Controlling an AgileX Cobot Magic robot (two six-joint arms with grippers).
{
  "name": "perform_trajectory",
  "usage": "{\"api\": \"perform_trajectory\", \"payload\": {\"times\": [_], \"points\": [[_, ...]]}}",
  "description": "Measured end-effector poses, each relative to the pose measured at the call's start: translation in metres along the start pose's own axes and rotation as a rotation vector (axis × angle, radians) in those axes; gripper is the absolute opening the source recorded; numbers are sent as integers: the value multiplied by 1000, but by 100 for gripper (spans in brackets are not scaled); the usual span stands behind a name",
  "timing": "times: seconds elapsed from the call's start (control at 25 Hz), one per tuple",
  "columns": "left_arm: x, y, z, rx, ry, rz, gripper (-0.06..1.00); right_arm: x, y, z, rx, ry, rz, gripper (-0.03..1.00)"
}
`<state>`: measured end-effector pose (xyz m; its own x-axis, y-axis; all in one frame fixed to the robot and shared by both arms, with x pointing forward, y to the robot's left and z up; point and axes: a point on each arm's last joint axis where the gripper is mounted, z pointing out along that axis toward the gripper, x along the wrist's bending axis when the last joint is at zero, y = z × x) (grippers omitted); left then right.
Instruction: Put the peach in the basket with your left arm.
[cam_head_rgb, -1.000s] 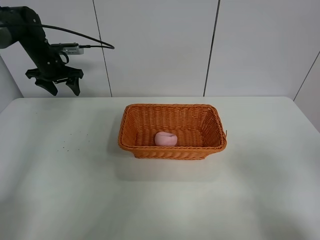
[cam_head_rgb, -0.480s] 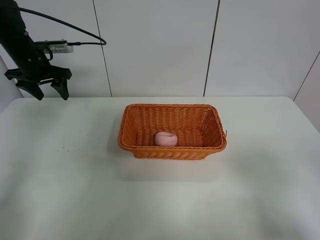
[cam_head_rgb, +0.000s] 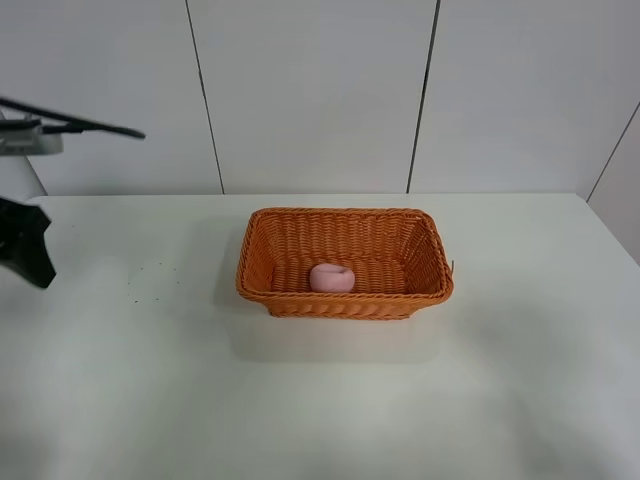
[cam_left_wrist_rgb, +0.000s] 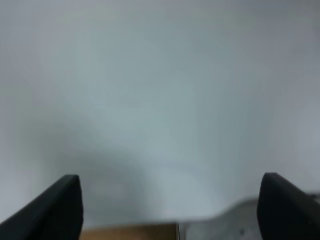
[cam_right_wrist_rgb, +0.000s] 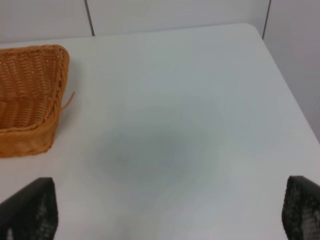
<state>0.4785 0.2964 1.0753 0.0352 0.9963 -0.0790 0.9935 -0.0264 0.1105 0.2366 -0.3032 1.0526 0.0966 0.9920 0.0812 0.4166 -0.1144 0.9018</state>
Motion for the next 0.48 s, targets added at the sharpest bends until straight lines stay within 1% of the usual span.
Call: {"api": "perform_trajectory", "payload": {"times": [0.16, 0.24, 0.4, 0.48], "points": [[-2, -66, 10, 13, 0, -2, 82, 0, 0, 0, 0, 0, 0, 69], [-2, -94, 17, -18, 2, -1, 82, 0, 0, 0, 0, 0, 0, 69], [-3, -145, 31, -121, 6, 3, 82, 0, 0, 0, 0, 0, 0, 69], [-3, -166, 33, -205, 9, 9, 82, 0, 0, 0, 0, 0, 0, 69]]}}
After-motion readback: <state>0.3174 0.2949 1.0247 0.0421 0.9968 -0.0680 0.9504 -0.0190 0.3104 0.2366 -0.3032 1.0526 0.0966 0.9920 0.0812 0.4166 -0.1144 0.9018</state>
